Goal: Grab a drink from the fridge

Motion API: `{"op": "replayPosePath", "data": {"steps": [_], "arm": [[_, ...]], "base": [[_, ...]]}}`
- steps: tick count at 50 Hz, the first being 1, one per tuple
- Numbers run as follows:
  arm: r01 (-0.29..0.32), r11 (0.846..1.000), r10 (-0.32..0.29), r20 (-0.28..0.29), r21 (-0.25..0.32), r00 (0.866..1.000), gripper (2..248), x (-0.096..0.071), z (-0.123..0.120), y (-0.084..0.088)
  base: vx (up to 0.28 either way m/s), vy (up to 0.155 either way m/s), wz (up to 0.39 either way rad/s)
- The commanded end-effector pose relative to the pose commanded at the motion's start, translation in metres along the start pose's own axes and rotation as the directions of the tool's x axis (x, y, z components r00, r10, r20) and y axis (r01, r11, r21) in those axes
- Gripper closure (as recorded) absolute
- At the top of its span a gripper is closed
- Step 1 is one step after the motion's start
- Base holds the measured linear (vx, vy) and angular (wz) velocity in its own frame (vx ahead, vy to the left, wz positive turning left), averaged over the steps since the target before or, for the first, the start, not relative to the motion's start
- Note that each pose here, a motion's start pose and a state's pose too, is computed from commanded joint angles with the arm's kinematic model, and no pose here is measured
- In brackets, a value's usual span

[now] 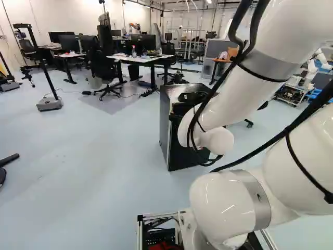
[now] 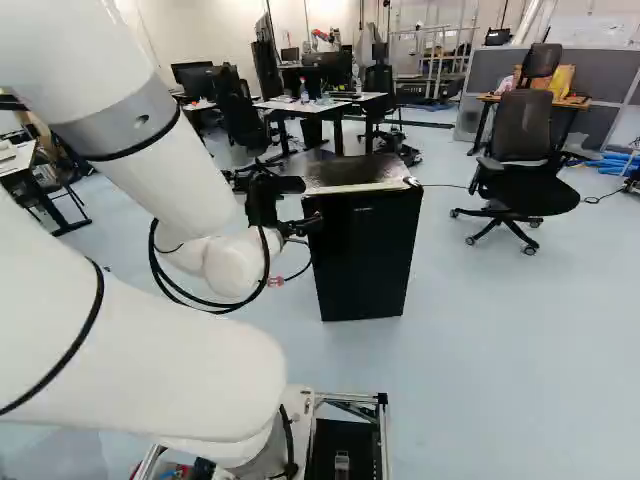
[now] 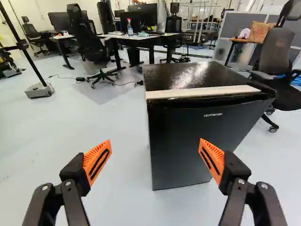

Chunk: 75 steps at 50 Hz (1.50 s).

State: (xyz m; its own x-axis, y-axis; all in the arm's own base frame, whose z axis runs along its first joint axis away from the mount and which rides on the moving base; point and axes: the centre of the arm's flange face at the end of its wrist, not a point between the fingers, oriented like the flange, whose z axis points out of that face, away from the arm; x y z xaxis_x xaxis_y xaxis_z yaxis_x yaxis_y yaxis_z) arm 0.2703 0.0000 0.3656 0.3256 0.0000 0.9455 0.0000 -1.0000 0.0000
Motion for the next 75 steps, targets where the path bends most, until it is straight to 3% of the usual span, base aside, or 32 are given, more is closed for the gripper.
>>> {"op": "replayPosePath", "data": {"steps": [29, 75], "arm": [[-0.002, 1.000, 0.001, 0.005, 0.011, 1.000, 3, 0.005, 0.009, -0.005], [-0.058, 0.998, 0.058, 0.014, -0.015, 0.998, 3, 0.012, 0.025, -0.021]], "base": [[0.000, 0.000, 0.000], [0.000, 0.000, 0.000]]}}
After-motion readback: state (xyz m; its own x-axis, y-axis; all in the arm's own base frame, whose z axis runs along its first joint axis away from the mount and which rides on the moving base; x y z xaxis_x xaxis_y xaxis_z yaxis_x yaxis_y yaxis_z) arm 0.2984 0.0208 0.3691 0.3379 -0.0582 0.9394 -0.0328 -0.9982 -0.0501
